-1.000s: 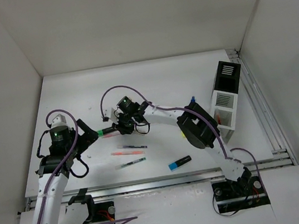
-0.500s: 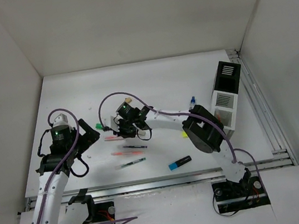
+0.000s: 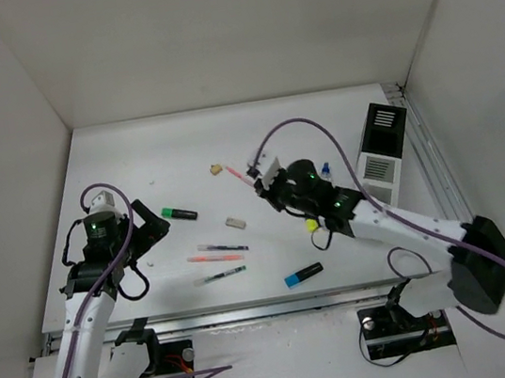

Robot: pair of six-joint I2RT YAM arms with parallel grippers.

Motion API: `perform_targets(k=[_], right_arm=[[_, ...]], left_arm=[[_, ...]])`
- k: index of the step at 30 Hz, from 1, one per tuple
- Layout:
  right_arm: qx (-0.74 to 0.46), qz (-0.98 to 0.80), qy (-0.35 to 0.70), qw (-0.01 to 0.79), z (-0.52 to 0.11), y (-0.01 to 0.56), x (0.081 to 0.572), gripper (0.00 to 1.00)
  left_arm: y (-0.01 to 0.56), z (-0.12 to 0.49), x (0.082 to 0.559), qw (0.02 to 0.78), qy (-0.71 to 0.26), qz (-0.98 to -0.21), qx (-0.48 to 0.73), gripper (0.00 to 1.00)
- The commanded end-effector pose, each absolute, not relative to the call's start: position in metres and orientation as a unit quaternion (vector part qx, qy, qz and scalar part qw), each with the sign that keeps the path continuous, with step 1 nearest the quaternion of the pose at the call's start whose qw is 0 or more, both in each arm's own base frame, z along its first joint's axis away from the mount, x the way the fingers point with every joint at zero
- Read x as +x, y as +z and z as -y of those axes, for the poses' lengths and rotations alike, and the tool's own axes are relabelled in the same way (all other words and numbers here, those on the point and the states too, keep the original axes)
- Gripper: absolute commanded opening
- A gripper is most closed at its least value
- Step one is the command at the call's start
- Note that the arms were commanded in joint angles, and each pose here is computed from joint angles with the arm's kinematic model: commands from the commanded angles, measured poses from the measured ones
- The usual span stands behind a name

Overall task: Sort the stationery into containers
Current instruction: Place the pen in the storage box.

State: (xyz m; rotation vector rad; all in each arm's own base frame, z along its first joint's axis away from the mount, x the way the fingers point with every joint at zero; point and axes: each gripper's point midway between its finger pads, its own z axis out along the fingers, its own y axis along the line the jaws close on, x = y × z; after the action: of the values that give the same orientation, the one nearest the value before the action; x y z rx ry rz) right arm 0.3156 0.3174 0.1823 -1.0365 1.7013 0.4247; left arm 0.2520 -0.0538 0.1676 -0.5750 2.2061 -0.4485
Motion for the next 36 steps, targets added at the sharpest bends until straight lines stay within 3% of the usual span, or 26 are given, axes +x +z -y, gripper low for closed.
perform_targets(k=[1, 2, 12, 23, 36], right_arm=[[-0.270, -0.716, 0.135, 0.629, -0.253, 0.242, 0.320, 0.00], [-0.221, -0.714, 0.134, 0.651, -0.226, 0.264, 0.313, 0.00], [0.025, -0.737, -0.007, 0.676, -0.053, 0.237, 0.250, 0.00], [0.065, -0.762, -0.083, 0.639, -0.022, 0.200, 0.265, 0.00], [0.079, -0.782, -0.053, 0.616, -0.013, 0.166, 0.302, 0.00]], left_arm=[[0.176, 0.059, 0.266, 0.418, -0.197, -0.860, -0.216, 0.99], [0.177, 0.060, 0.269, 0.422, -0.201, -0.858, -0.215, 0.99], [0.171, 0.075, 0.280, 0.409, -0.219, -0.864, -0.196, 1.00], [0.159, 0.089, 0.289, 0.383, -0.238, -0.873, -0.188, 0.99], [0.159, 0.081, 0.288, 0.391, -0.211, -0.874, -0.196, 0.99]])
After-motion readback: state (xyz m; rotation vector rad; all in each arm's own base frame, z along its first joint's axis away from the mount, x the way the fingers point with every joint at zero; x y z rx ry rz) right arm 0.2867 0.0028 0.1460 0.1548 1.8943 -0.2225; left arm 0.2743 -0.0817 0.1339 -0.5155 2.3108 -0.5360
